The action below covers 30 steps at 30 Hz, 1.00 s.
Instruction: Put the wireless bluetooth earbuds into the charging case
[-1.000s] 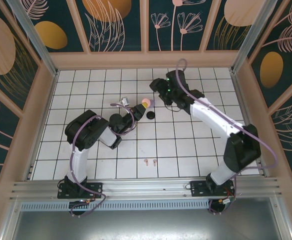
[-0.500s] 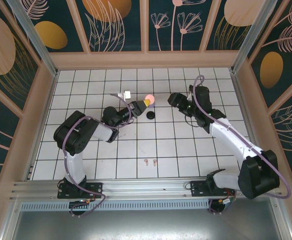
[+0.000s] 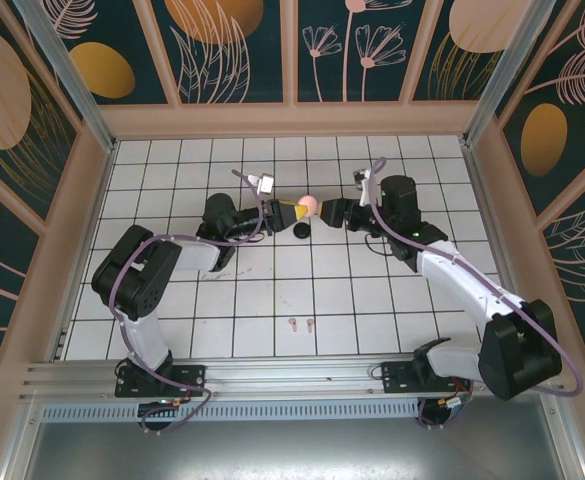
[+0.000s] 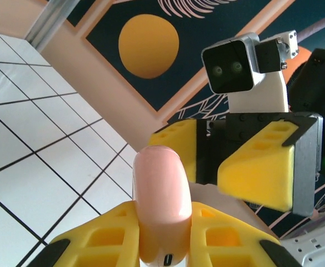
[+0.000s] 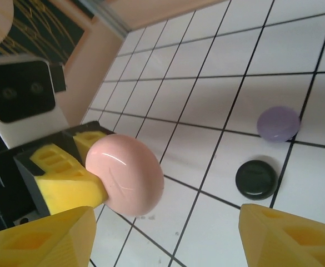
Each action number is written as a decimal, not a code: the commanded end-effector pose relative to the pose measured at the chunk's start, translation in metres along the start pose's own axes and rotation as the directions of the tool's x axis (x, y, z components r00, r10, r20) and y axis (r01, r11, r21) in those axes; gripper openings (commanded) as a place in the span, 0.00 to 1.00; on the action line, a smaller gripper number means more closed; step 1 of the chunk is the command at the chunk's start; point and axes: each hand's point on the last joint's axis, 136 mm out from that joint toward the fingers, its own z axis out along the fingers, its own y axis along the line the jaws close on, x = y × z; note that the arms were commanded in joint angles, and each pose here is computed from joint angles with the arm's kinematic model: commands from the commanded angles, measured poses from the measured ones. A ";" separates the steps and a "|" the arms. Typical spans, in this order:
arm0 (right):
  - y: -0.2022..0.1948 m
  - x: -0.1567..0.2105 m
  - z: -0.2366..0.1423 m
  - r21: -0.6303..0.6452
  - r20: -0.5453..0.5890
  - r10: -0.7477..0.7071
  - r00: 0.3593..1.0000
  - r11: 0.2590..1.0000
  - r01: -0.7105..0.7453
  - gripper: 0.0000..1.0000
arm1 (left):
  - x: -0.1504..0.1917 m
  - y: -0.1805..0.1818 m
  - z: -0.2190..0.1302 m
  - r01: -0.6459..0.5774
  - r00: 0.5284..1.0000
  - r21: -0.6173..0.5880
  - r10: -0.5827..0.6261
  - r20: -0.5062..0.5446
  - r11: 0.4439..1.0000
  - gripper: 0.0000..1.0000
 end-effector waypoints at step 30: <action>-0.043 -0.004 0.005 0.132 0.025 0.027 0.999 0.991 -0.030 0.56 | -0.007 -0.034 -0.003 -0.089 0.995 0.073 0.092 -0.039 0.993 0.00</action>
